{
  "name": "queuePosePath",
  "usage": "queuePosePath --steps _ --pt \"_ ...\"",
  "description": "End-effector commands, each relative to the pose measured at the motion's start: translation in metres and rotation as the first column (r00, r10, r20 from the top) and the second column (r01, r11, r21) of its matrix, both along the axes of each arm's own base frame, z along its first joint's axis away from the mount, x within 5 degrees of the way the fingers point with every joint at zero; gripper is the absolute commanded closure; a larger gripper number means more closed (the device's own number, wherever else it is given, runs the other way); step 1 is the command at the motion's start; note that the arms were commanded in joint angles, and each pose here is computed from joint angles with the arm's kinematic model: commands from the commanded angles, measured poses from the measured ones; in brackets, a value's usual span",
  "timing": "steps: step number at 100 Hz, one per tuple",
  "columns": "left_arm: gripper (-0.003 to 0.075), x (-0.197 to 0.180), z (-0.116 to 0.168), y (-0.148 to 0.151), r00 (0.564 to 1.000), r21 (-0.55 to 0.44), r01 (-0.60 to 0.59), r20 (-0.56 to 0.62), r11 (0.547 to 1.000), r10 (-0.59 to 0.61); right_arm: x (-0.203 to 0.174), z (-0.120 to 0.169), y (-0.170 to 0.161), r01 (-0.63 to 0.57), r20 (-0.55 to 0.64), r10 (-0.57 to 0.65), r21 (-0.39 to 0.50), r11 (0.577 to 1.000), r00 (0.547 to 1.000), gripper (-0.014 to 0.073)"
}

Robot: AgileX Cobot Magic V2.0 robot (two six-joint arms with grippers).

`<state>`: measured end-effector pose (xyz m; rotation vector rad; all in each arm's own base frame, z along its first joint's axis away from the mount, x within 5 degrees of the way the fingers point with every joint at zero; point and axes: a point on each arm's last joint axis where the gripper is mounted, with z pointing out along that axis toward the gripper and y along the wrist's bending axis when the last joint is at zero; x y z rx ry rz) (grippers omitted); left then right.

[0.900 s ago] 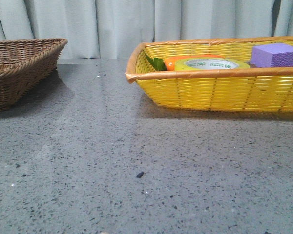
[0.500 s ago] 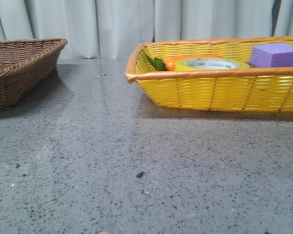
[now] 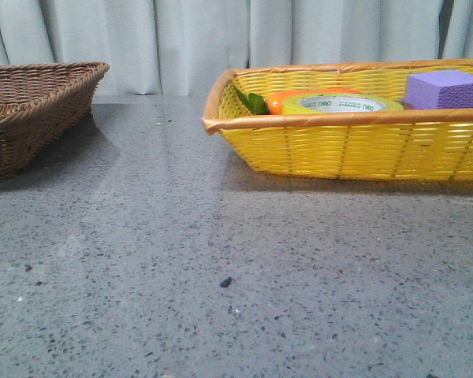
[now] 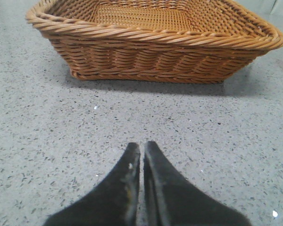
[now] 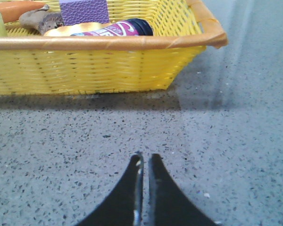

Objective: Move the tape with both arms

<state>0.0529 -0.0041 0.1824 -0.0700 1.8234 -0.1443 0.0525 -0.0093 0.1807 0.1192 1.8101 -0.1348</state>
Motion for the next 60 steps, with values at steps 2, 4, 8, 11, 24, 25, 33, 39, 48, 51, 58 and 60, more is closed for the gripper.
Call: queuePosePath --steps 2,4,8,11,24,25,33,39,48,51,58,60 --pt "0.0741 -0.0001 0.0034 0.0005 0.997 -0.013 -0.008 0.082 1.0 0.009 -0.0001 -0.0047 0.0 -0.001 0.017 0.001 -0.009 1.0 1.0 0.0661" --pt "0.0741 -0.0001 0.0038 0.0005 0.996 -0.013 -0.008 0.086 1.0 0.009 -0.0001 -0.0047 0.0 -0.001 0.017 0.001 -0.009 1.0 1.0 0.0661" --pt "0.0741 0.0 0.0042 0.0005 0.996 -0.013 -0.008 0.091 1.0 0.009 -0.0001 -0.0047 0.0 -0.001 0.017 0.001 -0.009 1.0 1.0 0.0661" --pt "0.0741 0.0001 0.0046 0.0005 0.995 -0.013 -0.009 0.095 1.0 0.01 -0.0001 -0.0047 0.0 -0.001 0.017 0.001 -0.009 1.0 1.0 0.0661" --pt "0.0741 0.0003 0.0062 0.0006 0.994 -0.014 -0.009 0.113 1.0 0.011 -0.0001 -0.0047 0.0 -0.001 0.017 0.001 -0.009 1.0 1.0 0.0661" --pt "0.0741 0.0003 0.0065 0.0006 0.993 -0.015 -0.009 0.115 1.0 0.011 -0.0001 -0.0047 0.0 -0.001 0.017 0.001 -0.009 1.0 1.0 0.0661" --pt "0.0741 0.0006 0.0087 0.0008 0.99 -0.016 -0.011 0.14 1.0 0.013 -0.0001 -0.0047 0.0 -0.001 0.017 0.001 -0.009 1.0 1.0 0.0661" --pt "0.0741 0.0008 0.0103 0.0008 0.988 -0.017 -0.011 0.157 1.0 0.014 -0.0001 -0.0047 0.0 -0.001 0.017 0.001 -0.009 1.0 1.0 0.0661" --pt "0.0741 0.0008 0.0104 0.0008 0.987 -0.021 -0.011 0.159 1.0 0.014 -0.0001 -0.0047 0.0 -0.001 0.017 0.001 -0.009 1.0 1.0 0.0661" --pt "0.0741 0.0008 0.0104 0.0008 0.987 -0.021 -0.011 0.159 1.0 0.014 -0.0001 -0.0047 0.0 -0.001 0.017 0.001 -0.009 1.0 1.0 0.0661" --pt "0.0741 0.0008 0.0104 0.0007 0.987 -0.023 -0.011 0.158 1.0 0.014 -0.0001 -0.0045 -0.0006 0.001 0.015 0.0 -0.031 1.0 1.0 0.0661" --pt "0.0741 0.0008 0.0104 0.0007 0.987 -0.024 -0.011 0.158 1.0 0.014 -0.0002 -0.0044 -0.0009 0.001 0.015 -0.001 -0.042 0.999 1.0 0.0661"
